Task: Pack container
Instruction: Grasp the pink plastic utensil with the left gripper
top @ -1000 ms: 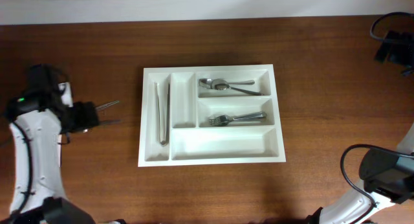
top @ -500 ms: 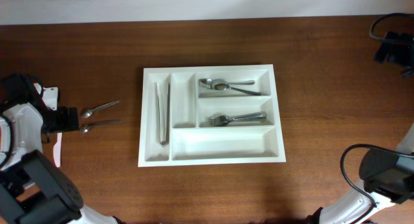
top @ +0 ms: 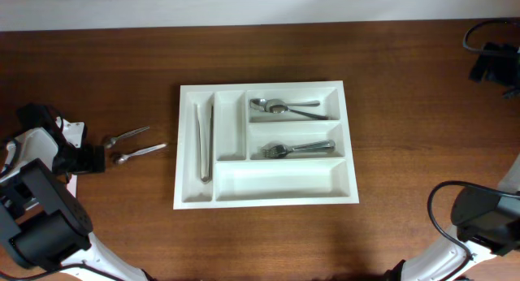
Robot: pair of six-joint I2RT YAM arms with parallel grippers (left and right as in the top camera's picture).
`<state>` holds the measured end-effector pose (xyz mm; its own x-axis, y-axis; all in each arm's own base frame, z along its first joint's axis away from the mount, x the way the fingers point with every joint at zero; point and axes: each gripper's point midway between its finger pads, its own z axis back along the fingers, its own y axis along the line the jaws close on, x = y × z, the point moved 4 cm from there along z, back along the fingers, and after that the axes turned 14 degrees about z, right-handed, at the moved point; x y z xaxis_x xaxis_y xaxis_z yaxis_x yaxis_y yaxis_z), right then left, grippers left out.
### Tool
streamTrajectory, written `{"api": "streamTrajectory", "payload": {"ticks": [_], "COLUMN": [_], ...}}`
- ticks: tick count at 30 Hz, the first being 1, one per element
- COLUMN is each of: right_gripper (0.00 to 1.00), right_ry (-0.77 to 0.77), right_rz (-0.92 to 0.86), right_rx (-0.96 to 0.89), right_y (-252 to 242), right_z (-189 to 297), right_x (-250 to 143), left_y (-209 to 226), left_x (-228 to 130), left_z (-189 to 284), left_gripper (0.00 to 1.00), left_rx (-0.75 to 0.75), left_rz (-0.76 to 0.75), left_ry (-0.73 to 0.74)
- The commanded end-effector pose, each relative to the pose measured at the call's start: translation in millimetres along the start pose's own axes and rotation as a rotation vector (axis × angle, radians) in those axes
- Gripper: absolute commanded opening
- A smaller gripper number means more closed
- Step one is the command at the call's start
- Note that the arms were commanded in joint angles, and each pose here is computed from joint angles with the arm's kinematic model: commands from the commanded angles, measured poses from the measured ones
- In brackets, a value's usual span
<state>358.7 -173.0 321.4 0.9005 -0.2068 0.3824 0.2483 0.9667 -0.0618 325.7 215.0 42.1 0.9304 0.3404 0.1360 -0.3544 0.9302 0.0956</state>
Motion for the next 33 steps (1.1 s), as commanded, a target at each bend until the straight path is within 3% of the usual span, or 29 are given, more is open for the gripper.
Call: {"api": "streamTrajectory", "payload": {"ticks": [1,7,16,19,22,28,33], "right_gripper": [0.99,0.99,0.99,0.99,0.99,0.99,0.99], "right_ry": [0.001,0.001,0.008,0.019,0.027,0.034,0.034], "right_rz": [-0.012,-0.012,-0.013,-0.013,-0.013,-0.013,-0.013], "right_rx": [-0.009,-0.009,-0.008,-0.006,-0.004,-0.002,-0.002], "right_y": [-1.7,-1.7,-1.4,-0.9,-0.6,-0.2,-0.2], "right_z": [0.5,0.5,0.5,0.5,0.5,0.6,0.6], "right_x": [-0.4,-0.4,-1.8,-4.1,-5.7,-7.1,-7.2], "left_y": [2.2,15.4,21.3,19.6,16.7,16.0,15.6], "left_x": [-6.0,-10.1,-11.3,-14.2,-16.1,-18.0,-18.8], "left_z": [-18.0,-19.3,-21.1,-27.7,-33.0,-36.6,-36.5], "left_gripper": [0.99,1.00,0.89,0.70,0.63,0.36,0.24], "left_rx": [-0.007,-0.063,-0.090,-0.098,-0.116,-0.120,-0.121], "left_rz": [-0.009,0.051,0.071,0.070,0.071,0.071,0.071], "left_ry": [0.036,0.026,0.016,0.035,0.048,0.059,0.064]}}
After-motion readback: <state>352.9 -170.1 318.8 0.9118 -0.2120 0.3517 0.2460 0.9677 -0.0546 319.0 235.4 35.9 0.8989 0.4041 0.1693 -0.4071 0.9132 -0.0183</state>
